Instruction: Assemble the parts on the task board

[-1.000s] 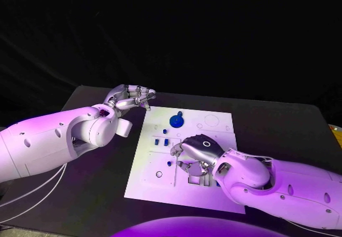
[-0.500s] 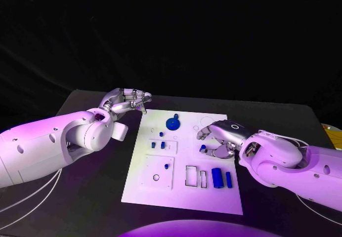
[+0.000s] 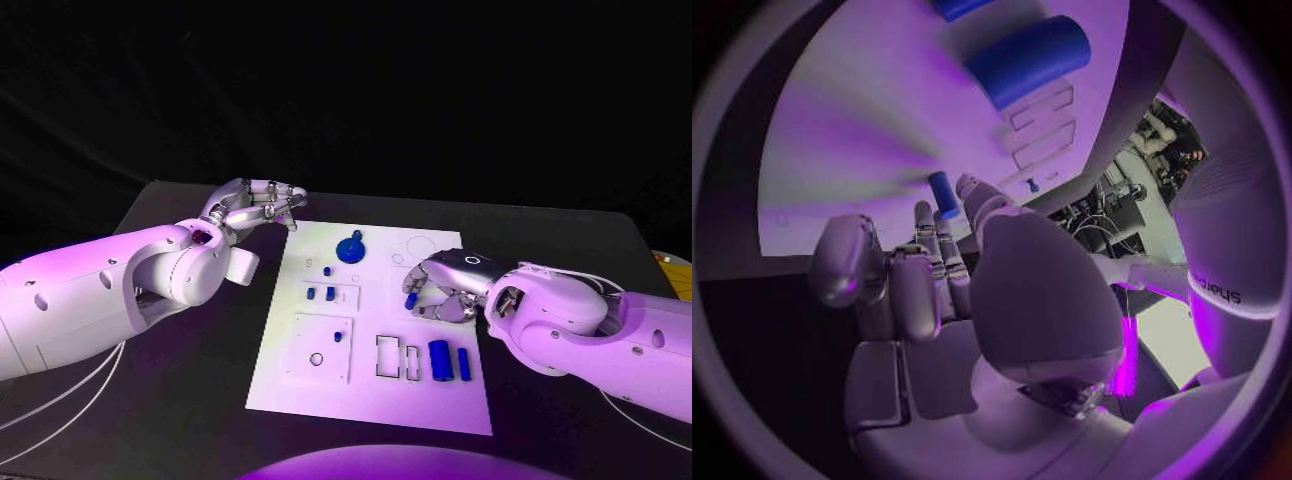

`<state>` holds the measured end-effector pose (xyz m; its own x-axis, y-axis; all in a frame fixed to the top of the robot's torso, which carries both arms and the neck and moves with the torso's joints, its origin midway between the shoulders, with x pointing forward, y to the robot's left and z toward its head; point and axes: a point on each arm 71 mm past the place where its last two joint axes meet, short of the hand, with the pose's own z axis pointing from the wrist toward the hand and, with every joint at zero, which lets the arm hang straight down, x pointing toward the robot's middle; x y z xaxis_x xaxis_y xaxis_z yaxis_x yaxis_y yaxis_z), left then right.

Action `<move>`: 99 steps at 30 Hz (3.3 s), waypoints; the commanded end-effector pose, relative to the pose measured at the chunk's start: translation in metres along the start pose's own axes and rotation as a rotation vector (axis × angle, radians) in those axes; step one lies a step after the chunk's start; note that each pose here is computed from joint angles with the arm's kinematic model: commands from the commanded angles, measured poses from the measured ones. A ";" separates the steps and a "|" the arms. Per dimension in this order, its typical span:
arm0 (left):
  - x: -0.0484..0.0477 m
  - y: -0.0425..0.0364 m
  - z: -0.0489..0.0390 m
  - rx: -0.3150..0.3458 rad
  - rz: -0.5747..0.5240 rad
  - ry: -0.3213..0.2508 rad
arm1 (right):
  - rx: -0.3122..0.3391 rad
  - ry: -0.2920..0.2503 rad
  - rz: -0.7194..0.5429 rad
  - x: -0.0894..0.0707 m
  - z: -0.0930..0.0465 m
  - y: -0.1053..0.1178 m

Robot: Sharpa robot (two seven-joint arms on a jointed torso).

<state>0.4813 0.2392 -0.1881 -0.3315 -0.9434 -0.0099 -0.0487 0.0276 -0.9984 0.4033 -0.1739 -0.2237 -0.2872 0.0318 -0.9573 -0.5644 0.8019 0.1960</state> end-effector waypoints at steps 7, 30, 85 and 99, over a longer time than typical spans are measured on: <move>0.0018 -0.0008 0.0002 0.004 -0.009 0.017 | -0.010 0.012 -0.021 0.002 0.002 0.001; 0.0003 0.0000 0.0008 -0.001 -0.008 0.013 | 0.002 -0.072 0.016 -0.004 0.000 0.004; 0.0094 0.0021 0.0051 -0.007 -0.017 0.039 | -0.342 -0.004 0.075 0.037 0.039 0.136; 0.0093 0.0021 0.0050 -0.007 -0.017 0.038 | -0.322 0.024 0.019 0.044 0.042 0.136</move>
<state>0.4835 0.2317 -0.1914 -0.3503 -0.9366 -0.0019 -0.0620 0.0252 -0.9978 0.3469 -0.0388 -0.2450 -0.3369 0.0750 -0.9386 -0.7633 0.5618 0.3189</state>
